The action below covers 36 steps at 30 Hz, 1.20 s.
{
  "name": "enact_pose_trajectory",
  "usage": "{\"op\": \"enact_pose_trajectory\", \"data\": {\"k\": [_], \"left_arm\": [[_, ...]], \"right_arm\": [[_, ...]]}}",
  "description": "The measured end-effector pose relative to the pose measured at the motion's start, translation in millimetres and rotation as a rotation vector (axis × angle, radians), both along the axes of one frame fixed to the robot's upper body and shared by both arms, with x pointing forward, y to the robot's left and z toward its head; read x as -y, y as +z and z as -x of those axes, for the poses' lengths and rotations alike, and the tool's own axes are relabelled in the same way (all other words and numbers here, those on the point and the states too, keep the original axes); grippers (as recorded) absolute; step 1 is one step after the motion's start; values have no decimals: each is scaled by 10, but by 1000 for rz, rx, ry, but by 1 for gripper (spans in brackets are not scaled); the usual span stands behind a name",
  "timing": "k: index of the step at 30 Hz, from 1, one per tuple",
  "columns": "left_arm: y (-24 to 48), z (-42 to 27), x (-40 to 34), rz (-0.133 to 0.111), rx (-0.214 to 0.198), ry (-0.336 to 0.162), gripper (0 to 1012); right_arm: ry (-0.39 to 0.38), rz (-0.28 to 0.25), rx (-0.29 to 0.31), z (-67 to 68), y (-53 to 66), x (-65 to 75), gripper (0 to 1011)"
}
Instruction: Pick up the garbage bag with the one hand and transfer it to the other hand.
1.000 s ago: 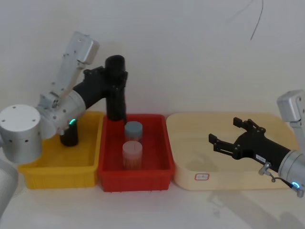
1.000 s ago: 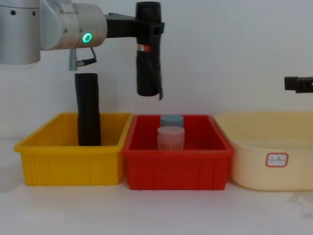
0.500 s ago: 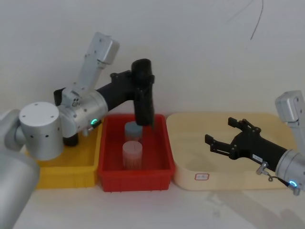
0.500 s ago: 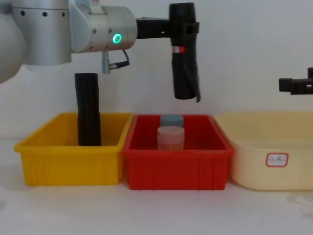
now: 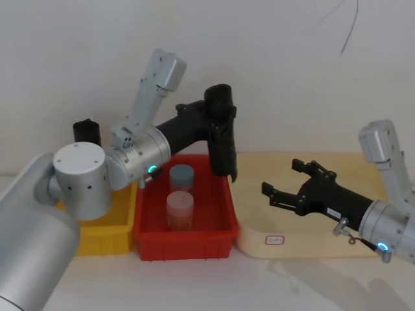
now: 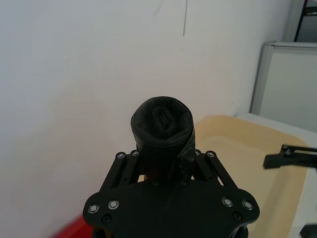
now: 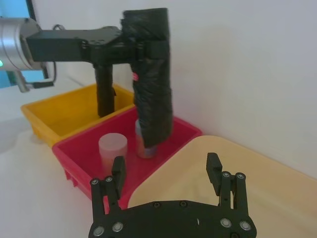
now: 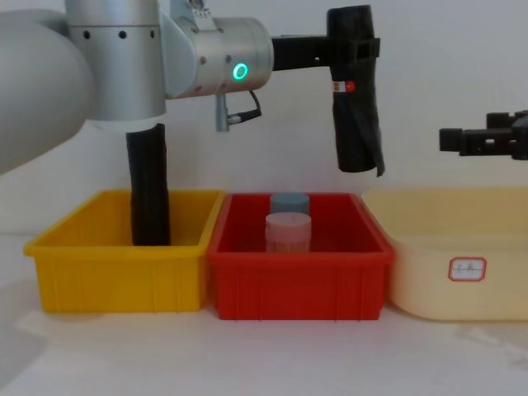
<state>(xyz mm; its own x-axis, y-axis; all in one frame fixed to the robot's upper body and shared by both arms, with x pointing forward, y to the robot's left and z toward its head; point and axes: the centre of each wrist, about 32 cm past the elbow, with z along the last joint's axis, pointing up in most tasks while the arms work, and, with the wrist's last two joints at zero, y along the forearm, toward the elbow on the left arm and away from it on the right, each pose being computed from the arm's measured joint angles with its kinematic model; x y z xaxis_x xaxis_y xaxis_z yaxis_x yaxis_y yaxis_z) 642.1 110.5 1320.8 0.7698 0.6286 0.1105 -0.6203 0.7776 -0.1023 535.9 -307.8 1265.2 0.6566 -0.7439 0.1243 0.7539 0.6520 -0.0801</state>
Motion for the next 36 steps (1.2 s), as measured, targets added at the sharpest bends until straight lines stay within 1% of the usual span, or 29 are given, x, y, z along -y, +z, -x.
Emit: {"op": "enact_pose_trajectory", "data": {"k": [1,4,5,8,11,15,16,21,27,30,33,34,36], "left_arm": [[-7,-1,24,4,-3,-4,378],[-17,-4,60,10,-7,-10,378],[-22,-7,82,14,-11,-14,378],[-29,-12,111,19,-17,-19,377],[-33,-20,157,26,-26,-27,377],[-28,-27,188,31,-31,-33,378],[-27,-30,203,31,-34,-35,378],[-18,-40,234,28,-42,-40,378],[17,-55,278,20,-47,-43,378],[32,-59,297,20,-47,-44,378],[50,-62,333,19,-49,-45,378],[50,-62,333,19,-49,-45,377],[60,-62,358,21,-50,-48,378]], "right_arm": [[5,-3,-3,-7,-7,-20,1000],[12,-6,-8,-20,-23,-55,1000],[13,-7,-9,-22,-26,-62,1000],[15,-10,-10,-31,-35,-83,1000],[6,-14,-4,-50,-43,-115,1000],[-11,-10,12,-70,-40,-141,999],[-16,-9,15,-75,-38,-146,999],[-46,10,39,-100,-21,-169,1000],[-84,35,71,-146,-9,-195,1000],[-93,37,80,-167,-6,-207,1000],[-97,34,88,-186,-4,-219,999],[-97,34,88,-186,-4,-219,999],[-98,30,93,-202,-2,-230,1000]]}}
